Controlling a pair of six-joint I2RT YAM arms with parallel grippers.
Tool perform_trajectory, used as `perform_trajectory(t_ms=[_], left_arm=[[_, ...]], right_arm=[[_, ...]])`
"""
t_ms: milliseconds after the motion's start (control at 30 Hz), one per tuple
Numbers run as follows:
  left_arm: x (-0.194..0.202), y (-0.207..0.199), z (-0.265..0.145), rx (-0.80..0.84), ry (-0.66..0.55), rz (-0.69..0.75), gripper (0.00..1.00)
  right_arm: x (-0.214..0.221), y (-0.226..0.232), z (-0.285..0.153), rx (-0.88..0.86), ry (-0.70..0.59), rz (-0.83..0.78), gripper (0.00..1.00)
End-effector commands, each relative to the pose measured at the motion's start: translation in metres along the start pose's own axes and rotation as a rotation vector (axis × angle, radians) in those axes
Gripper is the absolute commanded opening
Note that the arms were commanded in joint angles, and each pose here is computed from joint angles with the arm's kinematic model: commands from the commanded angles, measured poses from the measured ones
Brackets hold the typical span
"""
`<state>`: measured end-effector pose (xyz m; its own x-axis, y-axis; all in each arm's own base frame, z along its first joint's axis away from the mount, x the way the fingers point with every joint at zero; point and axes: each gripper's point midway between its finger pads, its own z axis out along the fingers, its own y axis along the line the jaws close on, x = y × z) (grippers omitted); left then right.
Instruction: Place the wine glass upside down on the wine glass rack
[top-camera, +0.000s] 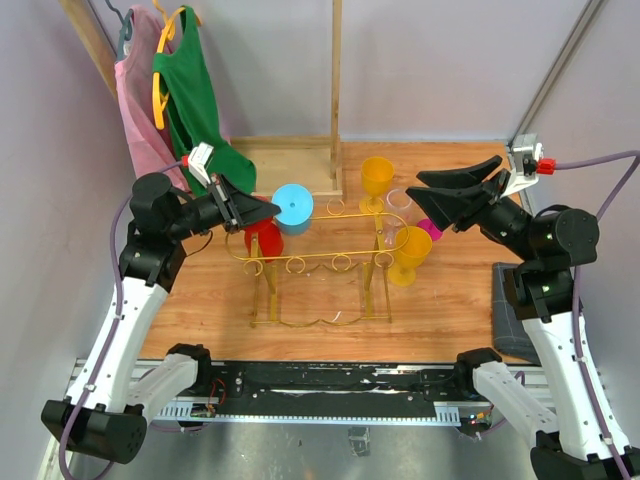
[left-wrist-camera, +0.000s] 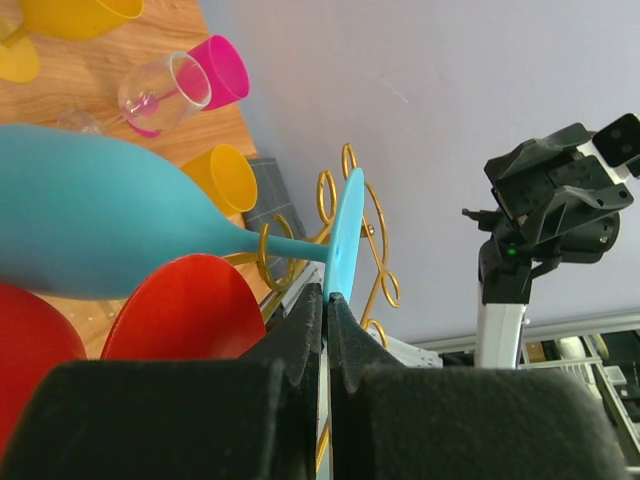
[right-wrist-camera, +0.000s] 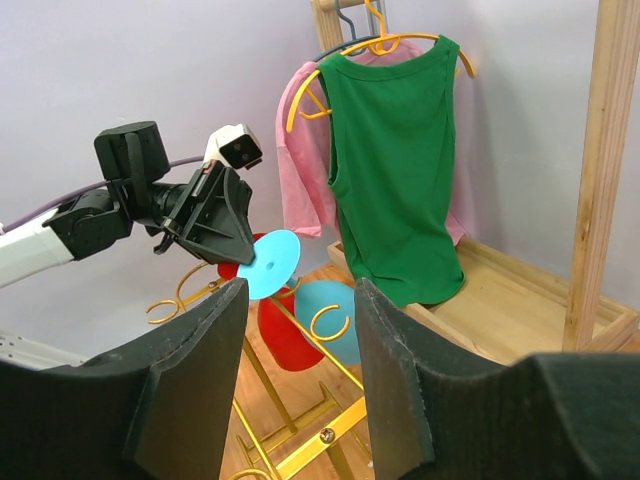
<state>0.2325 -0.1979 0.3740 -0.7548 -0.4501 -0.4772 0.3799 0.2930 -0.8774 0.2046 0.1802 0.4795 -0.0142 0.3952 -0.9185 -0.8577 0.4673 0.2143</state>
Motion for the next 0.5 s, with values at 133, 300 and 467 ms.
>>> perform_trajectory(t_ms=[133, 300, 467], left_arm=[[0.0034, -0.0213, -0.0078, 0.044, 0.004, 0.060, 0.00], [0.0057, -0.0232, -0.0096, 0.049, 0.007, 0.064, 0.01], [0.0068, -0.0220, -0.0120, 0.038, -0.001, 0.075, 0.01]], right_arm=[[-0.0065, 0.0000, 0.0005, -0.001, -0.029, -0.011, 0.48], [-0.0064, -0.0007, 0.0010, 0.000, -0.033, -0.006, 0.48], [-0.0069, -0.0009, 0.0018, -0.002, -0.035, -0.001, 0.48]])
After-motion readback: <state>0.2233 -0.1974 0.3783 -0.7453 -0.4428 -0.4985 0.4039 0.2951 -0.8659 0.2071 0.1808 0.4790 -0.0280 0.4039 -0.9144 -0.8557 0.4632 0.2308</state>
